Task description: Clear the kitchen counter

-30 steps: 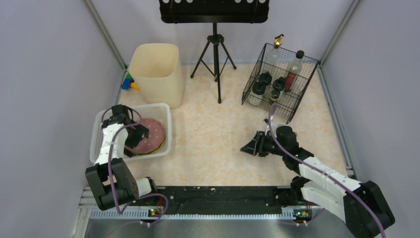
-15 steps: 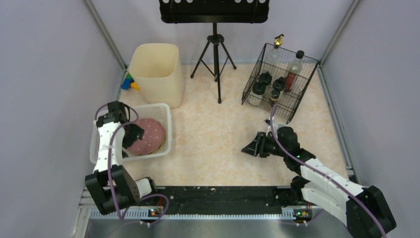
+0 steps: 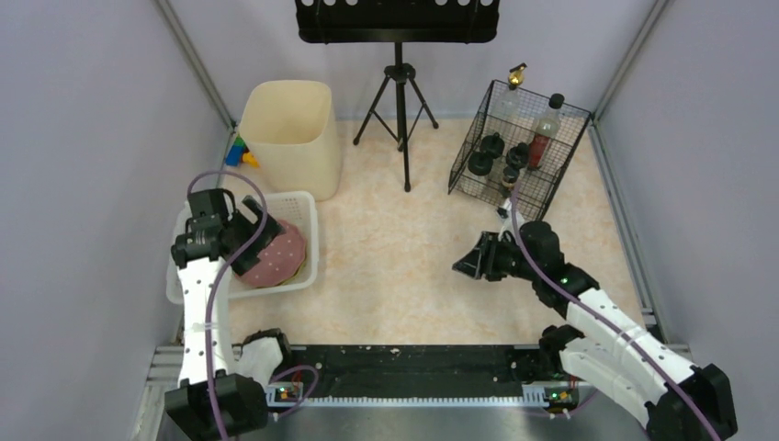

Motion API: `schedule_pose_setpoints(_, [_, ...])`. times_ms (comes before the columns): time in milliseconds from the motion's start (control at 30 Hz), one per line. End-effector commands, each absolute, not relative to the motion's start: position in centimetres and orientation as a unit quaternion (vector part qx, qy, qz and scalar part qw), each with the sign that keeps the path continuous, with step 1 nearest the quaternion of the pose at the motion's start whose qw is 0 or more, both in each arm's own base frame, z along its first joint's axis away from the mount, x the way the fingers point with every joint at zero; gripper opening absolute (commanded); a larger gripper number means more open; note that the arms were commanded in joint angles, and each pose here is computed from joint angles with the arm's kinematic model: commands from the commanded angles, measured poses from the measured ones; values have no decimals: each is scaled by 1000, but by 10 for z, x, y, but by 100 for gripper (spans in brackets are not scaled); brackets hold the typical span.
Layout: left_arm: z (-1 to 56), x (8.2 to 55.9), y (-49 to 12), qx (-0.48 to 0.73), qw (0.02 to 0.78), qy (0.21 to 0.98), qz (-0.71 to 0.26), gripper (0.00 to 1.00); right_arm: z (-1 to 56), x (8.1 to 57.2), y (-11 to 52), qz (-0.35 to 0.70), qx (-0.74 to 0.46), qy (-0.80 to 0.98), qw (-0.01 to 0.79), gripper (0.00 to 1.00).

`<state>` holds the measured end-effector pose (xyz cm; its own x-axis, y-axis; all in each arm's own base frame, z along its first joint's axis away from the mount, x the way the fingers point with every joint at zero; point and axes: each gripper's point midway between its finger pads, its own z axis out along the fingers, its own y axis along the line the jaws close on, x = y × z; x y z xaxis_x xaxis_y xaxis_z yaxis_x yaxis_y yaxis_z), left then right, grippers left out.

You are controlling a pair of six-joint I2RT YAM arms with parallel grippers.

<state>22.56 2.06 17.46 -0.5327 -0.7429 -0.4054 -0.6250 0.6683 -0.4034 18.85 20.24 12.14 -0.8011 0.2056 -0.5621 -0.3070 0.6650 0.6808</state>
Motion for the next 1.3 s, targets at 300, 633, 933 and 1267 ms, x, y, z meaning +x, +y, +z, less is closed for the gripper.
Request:
schedule_pose_setpoints(300, [192, 263, -25, -265, 324, 901, -115, 99, 192, 203, 189, 367, -52, 845, 385, 47])
schedule_pose_setpoints(633, [148, 284, -41, -241, 294, 922, -78, 98, 178, 201, 189, 365, -48, 854, 368, 47])
schedule_pose_setpoints(933, [128, 292, -68, -197, 281, 938, -50, 90, 180, 203, 165, 302, -36, 869, 391, 48])
schedule_pose_setpoints(1267, [106, 295, -88, -153, 253, 955, -25, 68, 196, 199, 157, 294, -30, 864, 407, 49])
